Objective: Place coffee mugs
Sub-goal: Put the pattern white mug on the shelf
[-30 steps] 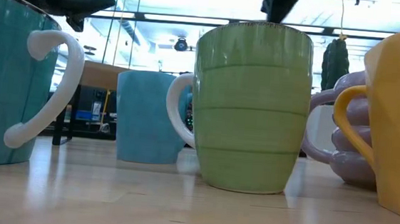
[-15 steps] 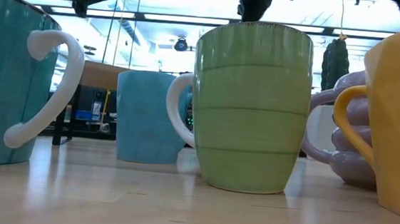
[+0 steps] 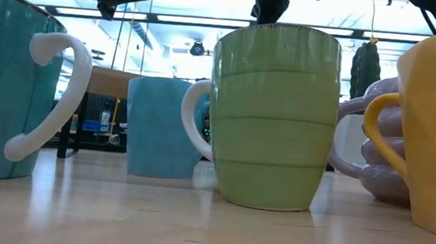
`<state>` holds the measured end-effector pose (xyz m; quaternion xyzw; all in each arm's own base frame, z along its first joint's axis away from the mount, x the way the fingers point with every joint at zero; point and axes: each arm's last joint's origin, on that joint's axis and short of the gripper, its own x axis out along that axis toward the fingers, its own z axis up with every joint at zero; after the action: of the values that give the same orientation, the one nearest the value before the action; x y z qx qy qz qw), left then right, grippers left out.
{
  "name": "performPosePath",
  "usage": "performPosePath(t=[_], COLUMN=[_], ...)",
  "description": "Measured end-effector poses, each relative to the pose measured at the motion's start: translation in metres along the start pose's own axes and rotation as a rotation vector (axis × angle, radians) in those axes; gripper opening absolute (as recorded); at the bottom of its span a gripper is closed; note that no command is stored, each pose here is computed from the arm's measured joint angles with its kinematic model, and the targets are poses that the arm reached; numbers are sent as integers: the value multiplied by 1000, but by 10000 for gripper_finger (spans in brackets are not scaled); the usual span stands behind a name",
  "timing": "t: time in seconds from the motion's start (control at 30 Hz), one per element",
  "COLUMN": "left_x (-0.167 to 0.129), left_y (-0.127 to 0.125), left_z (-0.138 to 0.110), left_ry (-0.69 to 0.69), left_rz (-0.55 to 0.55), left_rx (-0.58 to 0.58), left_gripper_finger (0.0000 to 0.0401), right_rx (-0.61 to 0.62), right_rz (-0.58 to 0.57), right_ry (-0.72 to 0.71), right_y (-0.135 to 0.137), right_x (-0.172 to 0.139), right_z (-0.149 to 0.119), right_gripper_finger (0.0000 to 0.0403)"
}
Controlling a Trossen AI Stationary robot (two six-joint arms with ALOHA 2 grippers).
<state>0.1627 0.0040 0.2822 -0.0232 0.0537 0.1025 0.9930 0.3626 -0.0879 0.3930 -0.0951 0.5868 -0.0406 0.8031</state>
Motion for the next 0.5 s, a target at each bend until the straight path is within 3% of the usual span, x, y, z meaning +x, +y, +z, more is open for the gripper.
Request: performPosePath(t=[0.5], left_x=[15], left_y=[-6], left_z=[-12], left_ry=[89], left_rz=[-19], left_rx=[41], left_gripper_finger=[27], right_rx=[31], right_rz=[60], right_ry=[36], right_y=[-29], right_x=[24], right_z=[-4], right_gripper_finger=[29])
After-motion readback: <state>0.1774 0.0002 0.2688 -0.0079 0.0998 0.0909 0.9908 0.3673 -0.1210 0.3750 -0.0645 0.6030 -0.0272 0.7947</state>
